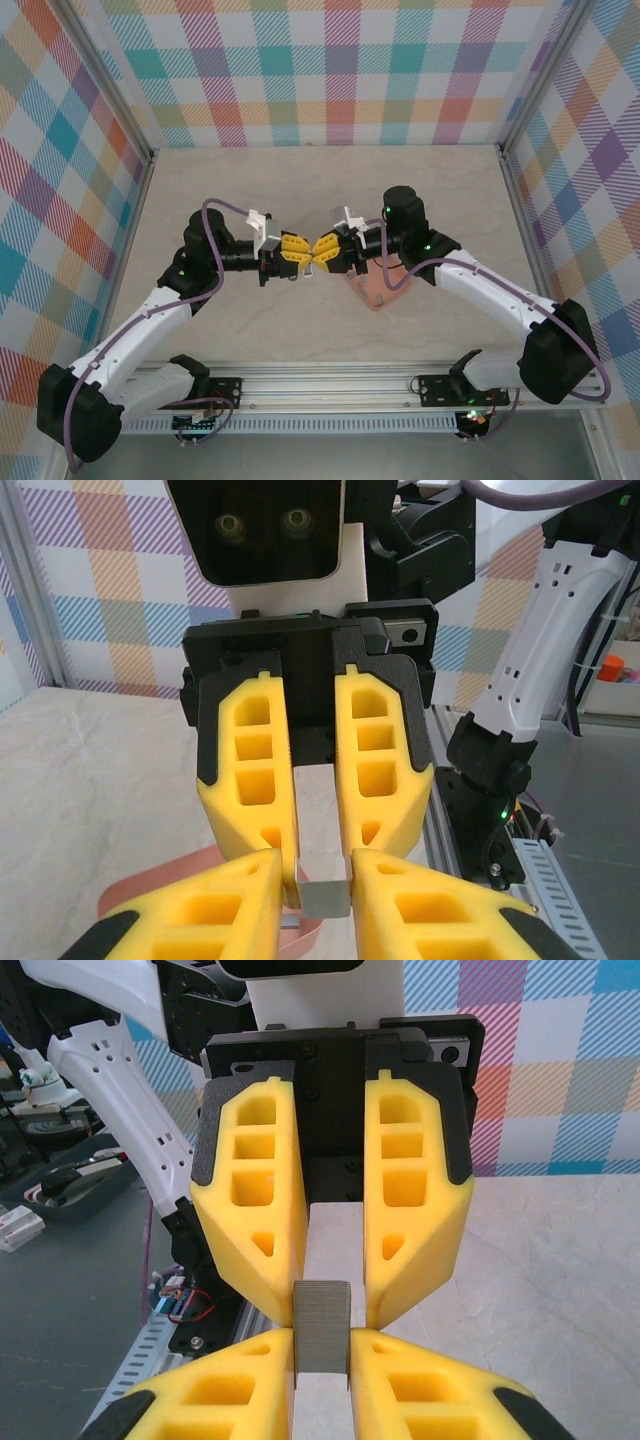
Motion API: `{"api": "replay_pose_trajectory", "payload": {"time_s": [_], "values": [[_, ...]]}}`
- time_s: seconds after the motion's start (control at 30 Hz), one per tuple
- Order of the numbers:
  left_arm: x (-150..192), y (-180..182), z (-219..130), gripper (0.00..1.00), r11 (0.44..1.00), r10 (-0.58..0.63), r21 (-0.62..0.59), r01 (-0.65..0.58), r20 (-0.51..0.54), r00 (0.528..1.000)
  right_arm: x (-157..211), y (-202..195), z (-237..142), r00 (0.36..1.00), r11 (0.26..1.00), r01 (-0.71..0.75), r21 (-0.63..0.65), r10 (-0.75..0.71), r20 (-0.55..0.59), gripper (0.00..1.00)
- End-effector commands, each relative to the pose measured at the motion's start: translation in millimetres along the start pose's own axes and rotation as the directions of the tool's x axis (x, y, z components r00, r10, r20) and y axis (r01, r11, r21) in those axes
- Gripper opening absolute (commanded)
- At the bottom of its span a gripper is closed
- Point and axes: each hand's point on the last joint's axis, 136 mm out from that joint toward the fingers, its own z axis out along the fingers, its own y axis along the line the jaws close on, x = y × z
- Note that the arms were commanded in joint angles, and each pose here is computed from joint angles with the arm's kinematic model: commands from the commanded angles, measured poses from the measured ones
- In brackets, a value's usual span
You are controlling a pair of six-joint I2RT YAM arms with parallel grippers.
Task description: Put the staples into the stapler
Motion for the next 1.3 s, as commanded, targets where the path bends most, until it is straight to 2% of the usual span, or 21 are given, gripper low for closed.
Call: {"api": "replay_pose_trajectory", "payload": {"time_s": [0.0, 0.3, 0.63, 0.87, 1.0, 1.1, 1.17, 1.27], "values": [[-10, -8, 2, 0.22, 0.998, 0.035, 0.047, -0.036, 0.017, 0.999, -14, 8, -4, 0.998, 0.998, 0.060, -0.028, -0.059, 0.027, 0.20], [-9, -12, 4, 0.13, 0.996, 0.024, 0.088, -0.025, 0.009, 1.000, -15, 8, -4, 0.998, 0.998, 0.064, -0.028, -0.063, 0.031, 0.21], [-8, -13, 6, 0.12, 0.995, 0.016, 0.101, -0.016, 0.001, 1.000, -14, 8, -4, 0.998, 0.998, 0.059, -0.033, -0.058, 0.031, 0.21], [-8, -14, 7, 0.08, 0.995, 0.014, 0.101, -0.012, -0.015, 1.000, -11, 4, -4, 0.999, 0.999, 0.043, -0.006, -0.043, 0.020, 0.22], [-8, -9, 7, 0.07, 0.997, -0.022, 0.076, 0.026, -0.053, 0.998, -5, -5, -6, 1.000, 0.997, 0.006, 0.071, -0.007, 0.010, 0.36], [-4, -6, 7, 0.06, 0.996, -0.064, 0.053, 0.069, -0.092, 0.994, 1, -15, -13, 1.000, 0.984, -0.012, 0.176, 0.010, 0.013, 0.38], [1, 4, 7, 0.06, 0.993, -0.117, -0.011, 0.117, -0.125, 0.985, 6, -21, -20, 1.000, 0.966, -0.028, 0.258, 0.025, 0.018, 0.43], [15, 24, 6, 0.07, 0.969, -0.230, -0.138, 0.207, -0.174, 0.958, 17, -34, -32, 0.997, 0.920, -0.076, 0.385, 0.071, 0.027, 0.44]]}}
